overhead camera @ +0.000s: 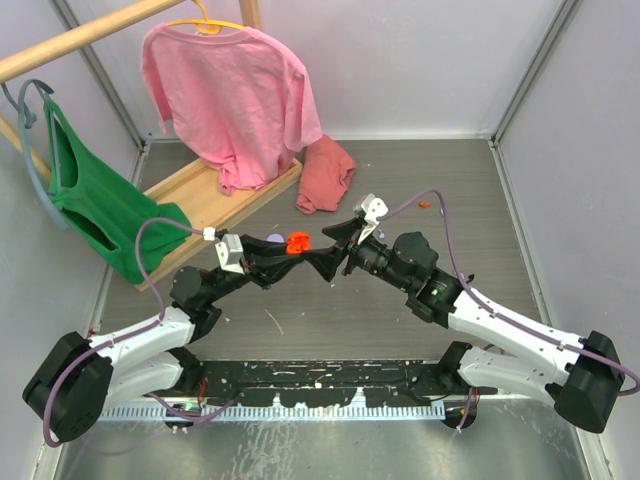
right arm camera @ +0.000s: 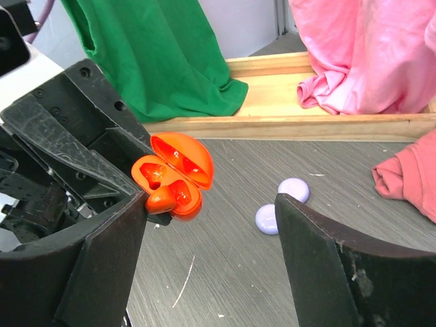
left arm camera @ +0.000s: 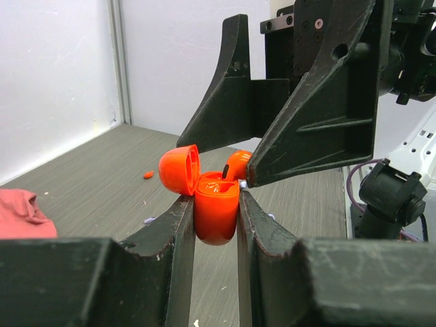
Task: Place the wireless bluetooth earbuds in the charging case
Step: Place the earbud in the charging case, then pick up the charging case at the center of the board.
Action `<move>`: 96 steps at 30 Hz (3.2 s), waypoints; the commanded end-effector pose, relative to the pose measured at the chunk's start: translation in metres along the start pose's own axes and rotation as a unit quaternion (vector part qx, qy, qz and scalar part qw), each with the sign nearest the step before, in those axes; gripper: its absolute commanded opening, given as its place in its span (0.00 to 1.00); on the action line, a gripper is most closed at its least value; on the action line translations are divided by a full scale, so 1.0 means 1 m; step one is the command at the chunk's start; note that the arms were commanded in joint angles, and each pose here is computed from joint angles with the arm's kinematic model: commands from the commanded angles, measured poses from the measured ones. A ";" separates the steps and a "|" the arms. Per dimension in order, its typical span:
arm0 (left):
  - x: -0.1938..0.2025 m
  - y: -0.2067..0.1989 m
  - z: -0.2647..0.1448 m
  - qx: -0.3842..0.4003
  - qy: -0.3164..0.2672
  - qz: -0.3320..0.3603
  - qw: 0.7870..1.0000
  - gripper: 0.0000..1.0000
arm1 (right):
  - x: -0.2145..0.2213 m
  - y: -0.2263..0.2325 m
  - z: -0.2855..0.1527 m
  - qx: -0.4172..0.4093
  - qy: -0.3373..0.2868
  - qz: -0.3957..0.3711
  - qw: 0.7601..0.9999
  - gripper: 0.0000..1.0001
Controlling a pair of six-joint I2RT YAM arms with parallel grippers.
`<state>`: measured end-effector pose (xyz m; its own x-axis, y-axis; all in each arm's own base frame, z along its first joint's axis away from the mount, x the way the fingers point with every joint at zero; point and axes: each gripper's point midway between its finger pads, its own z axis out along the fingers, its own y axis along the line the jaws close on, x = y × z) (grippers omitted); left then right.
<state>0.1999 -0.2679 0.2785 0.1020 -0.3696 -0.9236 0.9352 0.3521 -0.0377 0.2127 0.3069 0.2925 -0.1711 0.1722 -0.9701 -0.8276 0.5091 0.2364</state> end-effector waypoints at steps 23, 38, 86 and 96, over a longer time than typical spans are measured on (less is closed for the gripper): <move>0.000 0.002 -0.009 -0.014 0.001 0.029 0.999 0.00 | -0.021 -0.030 -0.012 0.093 -0.006 -0.045 0.995 0.84; 0.042 0.016 -0.026 -0.047 0.059 0.049 0.996 0.00 | 0.015 -0.145 -0.024 0.294 0.114 -0.051 0.948 0.87; 0.050 0.012 -0.039 -0.047 0.098 0.067 0.992 0.00 | 0.140 -0.461 -0.098 0.473 0.275 0.156 0.822 0.78; 0.049 0.012 -0.040 -0.047 0.098 0.068 0.992 0.00 | 0.152 -0.439 -0.119 0.492 0.313 0.191 0.790 0.69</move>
<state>0.2044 -0.2471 0.1998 0.0841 -0.1163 -0.9896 0.8806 0.4736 0.0192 0.5106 0.0142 0.0282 -0.7512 0.1491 -0.6430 0.0583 0.9853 0.1604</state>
